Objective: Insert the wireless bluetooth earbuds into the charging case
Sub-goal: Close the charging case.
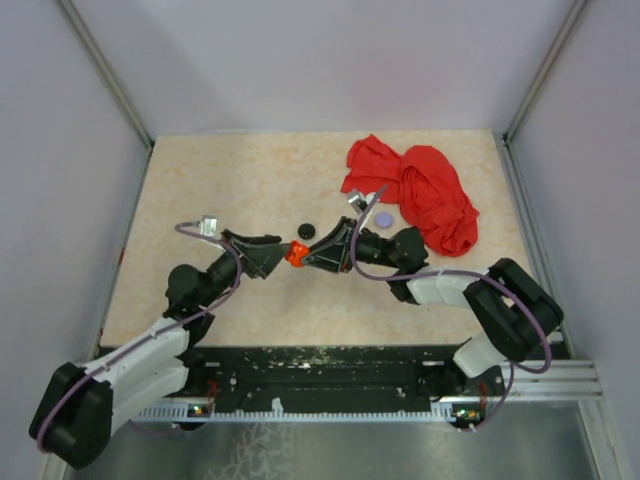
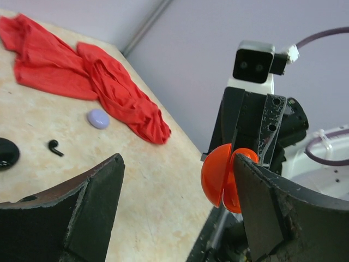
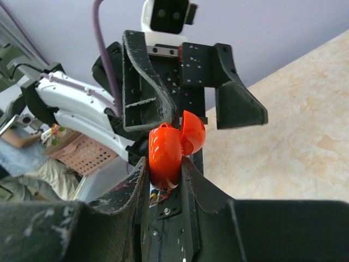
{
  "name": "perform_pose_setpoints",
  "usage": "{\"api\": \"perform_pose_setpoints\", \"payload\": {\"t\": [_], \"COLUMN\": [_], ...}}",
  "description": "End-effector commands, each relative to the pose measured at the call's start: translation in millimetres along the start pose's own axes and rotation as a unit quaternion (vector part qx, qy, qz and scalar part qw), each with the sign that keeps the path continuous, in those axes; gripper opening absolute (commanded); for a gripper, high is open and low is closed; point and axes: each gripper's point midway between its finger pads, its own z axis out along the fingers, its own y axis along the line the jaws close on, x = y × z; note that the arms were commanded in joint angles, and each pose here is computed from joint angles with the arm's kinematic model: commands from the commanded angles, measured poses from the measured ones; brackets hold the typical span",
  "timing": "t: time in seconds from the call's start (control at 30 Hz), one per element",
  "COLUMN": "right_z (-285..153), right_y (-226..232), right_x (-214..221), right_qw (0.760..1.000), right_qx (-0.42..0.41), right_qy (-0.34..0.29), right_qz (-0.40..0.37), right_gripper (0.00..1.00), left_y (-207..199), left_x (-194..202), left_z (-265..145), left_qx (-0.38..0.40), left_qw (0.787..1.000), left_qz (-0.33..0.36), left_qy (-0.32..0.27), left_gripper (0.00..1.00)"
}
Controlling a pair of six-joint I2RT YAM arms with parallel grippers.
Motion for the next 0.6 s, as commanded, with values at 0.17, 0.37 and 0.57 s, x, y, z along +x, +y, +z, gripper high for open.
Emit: {"api": "perform_pose_setpoints", "payload": {"t": [0.17, 0.37, 0.57], "right_z": [7, 7, 5], "right_y": [22, 16, 9], "right_x": [-21, -18, -18], "right_qw": [0.997, 0.998, 0.998], "right_qx": [-0.049, -0.034, -0.016], "right_qy": [0.000, 0.006, 0.006], "right_qz": [-0.059, -0.057, -0.060], "right_gripper": [0.00, 0.00, 0.00], "left_y": [-58, -76, -81], "left_x": [3, 1, 4], "left_z": [-4, -11, -11], "left_qx": [0.176, 0.242, 0.266], "left_qw": [0.978, 0.961, 0.953], "left_qz": [-0.092, -0.112, -0.117], "left_qy": [0.064, 0.072, 0.091], "left_gripper": [0.85, 0.79, 0.72]}}
